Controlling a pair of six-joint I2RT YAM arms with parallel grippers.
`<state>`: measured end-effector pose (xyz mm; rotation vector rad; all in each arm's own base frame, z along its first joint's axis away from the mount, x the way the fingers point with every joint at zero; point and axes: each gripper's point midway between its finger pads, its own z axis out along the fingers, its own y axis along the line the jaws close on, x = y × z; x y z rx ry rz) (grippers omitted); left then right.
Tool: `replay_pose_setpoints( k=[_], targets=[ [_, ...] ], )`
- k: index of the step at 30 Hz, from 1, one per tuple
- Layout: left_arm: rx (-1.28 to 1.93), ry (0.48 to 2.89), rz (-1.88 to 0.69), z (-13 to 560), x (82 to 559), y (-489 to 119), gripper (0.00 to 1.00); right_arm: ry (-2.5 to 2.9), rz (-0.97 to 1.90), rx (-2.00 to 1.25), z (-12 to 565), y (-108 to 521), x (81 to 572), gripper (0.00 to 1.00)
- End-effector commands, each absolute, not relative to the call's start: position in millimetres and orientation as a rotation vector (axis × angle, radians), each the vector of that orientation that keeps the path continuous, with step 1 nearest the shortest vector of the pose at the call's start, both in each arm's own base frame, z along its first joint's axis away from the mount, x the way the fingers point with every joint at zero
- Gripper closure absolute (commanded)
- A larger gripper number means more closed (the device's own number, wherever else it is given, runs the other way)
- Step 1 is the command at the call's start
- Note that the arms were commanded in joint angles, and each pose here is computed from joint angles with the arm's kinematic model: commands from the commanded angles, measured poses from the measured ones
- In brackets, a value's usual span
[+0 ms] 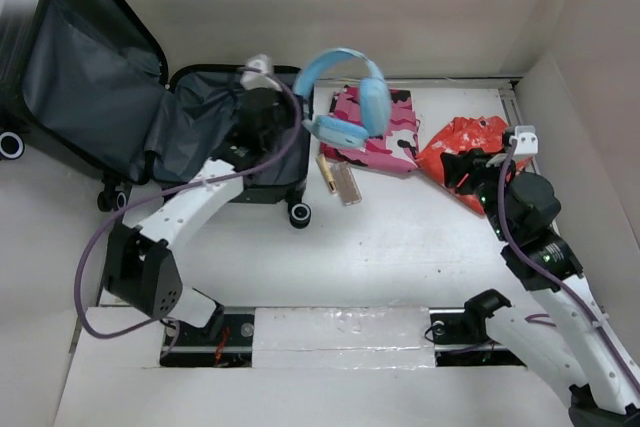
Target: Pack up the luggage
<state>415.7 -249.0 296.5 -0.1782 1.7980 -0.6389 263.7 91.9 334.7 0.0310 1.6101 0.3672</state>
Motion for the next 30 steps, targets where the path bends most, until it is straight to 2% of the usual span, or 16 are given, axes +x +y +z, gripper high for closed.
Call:
replay_pose_setpoints(
  k=[1, 5, 12, 13, 14, 18, 19, 20, 23, 26, 30],
  targets=[
    [-0.514, 1.604, -0.612, 324.4, 442.9, -157.4, 1.00, 1.626, 0.394, -0.001, 331.3, 100.3, 267.4, 0.51],
    [-0.749, 1.593, -0.532, 279.4, 462.7, -80.8, 1.00, 1.655, 0.418, -0.036, 318.9, 112.3, 274.0, 0.51],
    [-0.967, 1.713, -0.353, 188.5, 481.2, -20.7, 0.98, 1.700, 0.421, -0.072, 302.3, 121.0, 279.1, 0.51],
    [-0.971, 1.727, -0.345, 184.6, 482.4, -20.7, 0.87, 1.698, 0.421, -0.072, 300.5, 121.3, 279.8, 0.51],
    [-0.977, 1.719, -0.333, 185.4, 485.0, -18.5, 0.61, 1.707, 0.419, -0.073, 297.9, 122.1, 281.4, 0.50],
    [-0.970, 1.727, -0.325, 178.2, 476.2, -17.5, 0.28, 1.755, 0.425, -0.115, 278.7, 132.5, 287.6, 0.48],
    [-0.950, 1.687, -0.364, 193.3, 474.8, -19.8, 0.26, 1.759, 0.442, -0.134, 276.7, 139.3, 289.2, 0.46],
    [-0.946, 1.673, -0.372, 198.1, 472.1, -19.6, 0.24, 1.780, 0.470, -0.168, 270.7, 148.4, 288.3, 0.46],
    [-0.871, 1.621, -0.384, 223.9, 456.5, -37.1, 0.23, 1.845, 0.497, -0.263, 242.7, 176.5, 295.0, 0.34],
    [-0.757, 1.602, -0.414, 242.3, 434.3, -78.3, 0.24, 1.877, 0.527, -0.320, 218.9, 209.4, 301.9, 0.30],
    [-0.581, 1.652, -0.440, 243.0, 402.1, -142.5, 0.27, 1.963, 0.496, -0.370, 183.2, 247.0, 315.5, 0.32]
  ],
)
